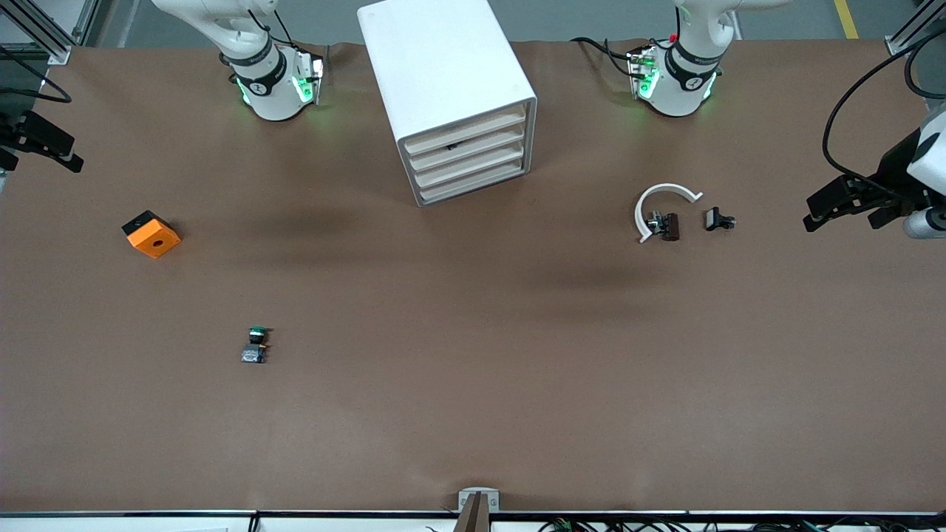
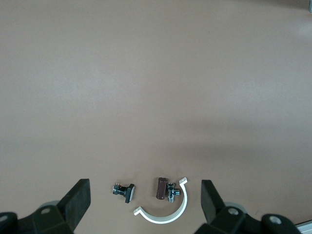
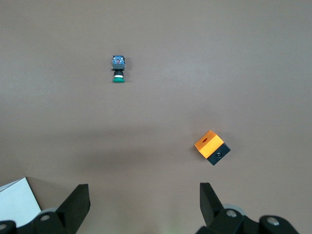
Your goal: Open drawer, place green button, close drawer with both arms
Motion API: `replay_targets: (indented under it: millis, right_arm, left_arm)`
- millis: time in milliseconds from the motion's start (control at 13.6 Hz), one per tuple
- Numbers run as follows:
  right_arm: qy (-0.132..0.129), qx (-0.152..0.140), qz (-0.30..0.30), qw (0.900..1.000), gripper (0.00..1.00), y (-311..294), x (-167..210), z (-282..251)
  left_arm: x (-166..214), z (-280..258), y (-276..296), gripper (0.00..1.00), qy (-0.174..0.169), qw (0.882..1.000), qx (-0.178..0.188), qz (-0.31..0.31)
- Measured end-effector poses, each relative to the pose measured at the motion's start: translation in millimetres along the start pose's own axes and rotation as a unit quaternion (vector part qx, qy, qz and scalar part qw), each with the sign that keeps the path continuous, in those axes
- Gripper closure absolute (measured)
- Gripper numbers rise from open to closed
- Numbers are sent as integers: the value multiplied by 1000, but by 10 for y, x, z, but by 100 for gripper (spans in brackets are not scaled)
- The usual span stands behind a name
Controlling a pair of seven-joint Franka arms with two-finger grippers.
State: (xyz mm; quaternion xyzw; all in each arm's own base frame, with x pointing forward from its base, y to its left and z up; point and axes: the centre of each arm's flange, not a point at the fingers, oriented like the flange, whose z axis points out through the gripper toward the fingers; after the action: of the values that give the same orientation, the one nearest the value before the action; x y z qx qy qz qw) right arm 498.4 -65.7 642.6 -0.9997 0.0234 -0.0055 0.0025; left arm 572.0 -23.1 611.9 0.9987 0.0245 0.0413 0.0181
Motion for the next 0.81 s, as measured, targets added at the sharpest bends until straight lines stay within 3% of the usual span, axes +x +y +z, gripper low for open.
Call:
replay_targets:
  millis: [517, 812]
  right_arm:
    - [0, 0, 0, 1000, 0, 2, 0, 0]
    - [0, 0, 2, 1000, 0, 26, -2, -5]
  left_arm:
    - [4, 15, -5, 0, -1, 1000, 0, -1]
    - [0, 165, -14, 0, -30, 1000, 2, -2]
